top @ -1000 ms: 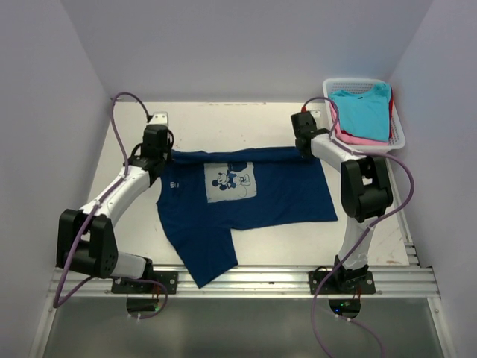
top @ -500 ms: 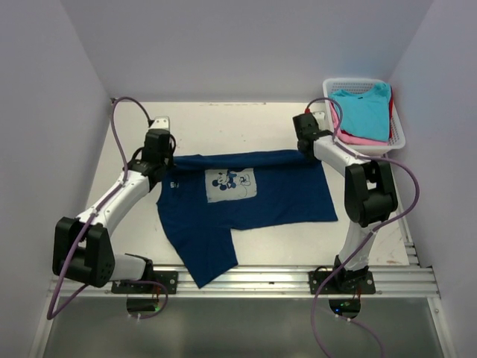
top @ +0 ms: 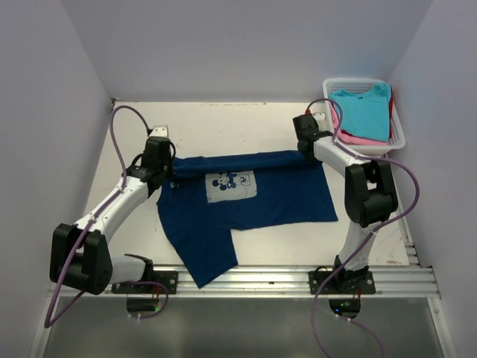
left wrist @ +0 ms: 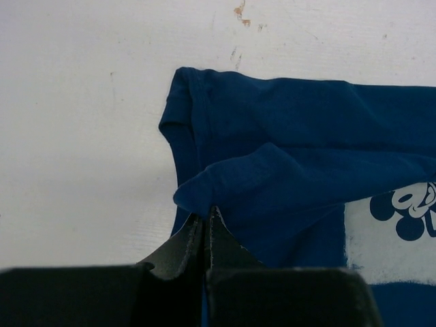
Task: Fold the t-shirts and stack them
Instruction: Fold the tshirt
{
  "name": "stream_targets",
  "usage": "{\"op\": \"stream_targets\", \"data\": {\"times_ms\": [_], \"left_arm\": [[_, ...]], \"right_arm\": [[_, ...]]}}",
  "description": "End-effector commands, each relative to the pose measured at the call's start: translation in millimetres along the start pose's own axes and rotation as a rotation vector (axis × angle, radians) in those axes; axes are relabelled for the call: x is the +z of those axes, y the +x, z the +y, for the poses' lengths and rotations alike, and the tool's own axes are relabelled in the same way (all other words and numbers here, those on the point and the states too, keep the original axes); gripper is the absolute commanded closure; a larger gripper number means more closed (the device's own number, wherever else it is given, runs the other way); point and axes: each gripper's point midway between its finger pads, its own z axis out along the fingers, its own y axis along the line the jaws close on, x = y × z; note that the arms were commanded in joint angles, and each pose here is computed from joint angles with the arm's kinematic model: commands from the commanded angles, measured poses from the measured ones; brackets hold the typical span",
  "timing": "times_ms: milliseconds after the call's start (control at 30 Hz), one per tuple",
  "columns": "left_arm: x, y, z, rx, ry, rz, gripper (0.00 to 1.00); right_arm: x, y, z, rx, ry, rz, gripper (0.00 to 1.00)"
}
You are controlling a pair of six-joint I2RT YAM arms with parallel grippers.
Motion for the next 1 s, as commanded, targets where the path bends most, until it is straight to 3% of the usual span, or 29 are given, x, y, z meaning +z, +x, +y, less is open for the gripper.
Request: {"op": "stream_targets", "data": {"times_ms": [0,167,233,267,300,333,433,533,600,800,867,900,967], "left_arm": [[-8,-2,-5,-0.036,0.021,-0.014,1.0],[-11,3,-11,-0.052,0.04,0.001,1.0],[-16,2,-14,-0.071,0.056,0.003,1.0],[-21,3,-16,-0.08,0.072,0.009,0.99],[-26,1,-18,-0.09,0.081,0.008,0.91],[-32,-1,-19,-0.105,0.09,0.011,0.69],[-54,-17,-20,-0.146,0.115,-0.043,0.32],[-76,-39,-15,-0.183,0.121,-0.124,0.11],[-86,-53,-12,-0.201,0.121,-0.168,0.08],[-73,-67,-22,-0.178,0.136,-0.192,0.08],[-61,-68,-33,-0.167,0.161,-0.177,0.11],[-57,-70,-37,-0.159,0.173,-0.178,0.19],[-45,-73,-46,-0.151,0.191,-0.182,0.37]], "right_arm": [[-2,-6,-14,0.013,0.055,-0.022,1.0],[-1,-5,-15,0.008,0.062,-0.018,0.98],[-4,-4,-17,0.009,0.059,-0.015,0.82],[-6,-3,-18,0.011,0.059,-0.011,0.61],[-8,-3,-18,0.014,0.054,-0.009,0.43],[-14,-6,-22,0.031,0.051,-0.019,0.28],[-25,-11,-25,0.059,0.024,-0.034,0.18],[-39,-25,-25,0.094,-0.031,-0.072,0.17],[-47,-37,-24,0.11,-0.06,-0.097,0.17],[-41,-55,9,0.121,-0.189,-0.098,0.26],[-40,-60,24,0.116,-0.253,-0.088,0.58],[-35,-57,33,0.102,-0.268,-0.07,1.0],[-33,-54,41,0.115,-0.296,-0.036,1.0]]}}
